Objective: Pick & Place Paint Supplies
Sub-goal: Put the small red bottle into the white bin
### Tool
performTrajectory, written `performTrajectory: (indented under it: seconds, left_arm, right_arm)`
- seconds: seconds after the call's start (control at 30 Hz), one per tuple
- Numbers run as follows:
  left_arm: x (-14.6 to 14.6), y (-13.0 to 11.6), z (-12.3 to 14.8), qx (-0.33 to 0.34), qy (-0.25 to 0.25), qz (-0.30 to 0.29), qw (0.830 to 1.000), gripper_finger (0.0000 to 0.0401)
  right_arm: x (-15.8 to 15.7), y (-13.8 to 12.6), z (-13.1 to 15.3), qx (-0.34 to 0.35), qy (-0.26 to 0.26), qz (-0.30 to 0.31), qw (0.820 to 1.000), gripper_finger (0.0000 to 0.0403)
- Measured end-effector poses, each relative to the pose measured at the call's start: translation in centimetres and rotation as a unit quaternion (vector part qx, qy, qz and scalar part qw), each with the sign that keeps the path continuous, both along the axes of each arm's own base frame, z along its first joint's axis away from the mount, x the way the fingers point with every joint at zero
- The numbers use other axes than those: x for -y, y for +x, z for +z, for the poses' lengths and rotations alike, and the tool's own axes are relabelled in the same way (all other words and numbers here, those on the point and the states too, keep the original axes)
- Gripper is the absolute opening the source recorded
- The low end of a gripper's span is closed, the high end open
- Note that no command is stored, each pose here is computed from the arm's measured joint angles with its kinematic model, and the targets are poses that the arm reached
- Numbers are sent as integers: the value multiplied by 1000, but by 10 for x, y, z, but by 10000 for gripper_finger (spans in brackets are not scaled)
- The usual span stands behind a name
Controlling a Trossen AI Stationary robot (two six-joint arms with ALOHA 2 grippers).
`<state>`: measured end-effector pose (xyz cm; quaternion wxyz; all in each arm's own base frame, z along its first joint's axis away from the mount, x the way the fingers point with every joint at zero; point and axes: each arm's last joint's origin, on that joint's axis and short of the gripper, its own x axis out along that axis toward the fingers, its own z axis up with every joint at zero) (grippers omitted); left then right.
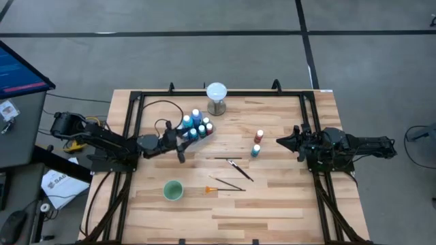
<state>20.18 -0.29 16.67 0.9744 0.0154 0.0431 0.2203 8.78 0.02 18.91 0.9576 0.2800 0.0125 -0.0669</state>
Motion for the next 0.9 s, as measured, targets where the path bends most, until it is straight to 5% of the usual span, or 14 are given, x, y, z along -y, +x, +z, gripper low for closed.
performTrajectory:
  seconds: [0.3,0.5,0.73,0.9]
  left_arm:
    - [6,21,35,64,-12,-11,998,159]
    - [15,30,84,152,-23,-27,988,158]
    - [16,-22,155,287,-7,-43,957,101]
    - [12,-68,168,280,-10,-78,957,13]
  right_arm:
    - [0,0,0,0,0,0,1000,8]
    - [0,0,0,0,0,0,1000,8]
    - [0,0,0,0,0,0,1000,8]
    - [0,0,0,1,0,0,1000,8]
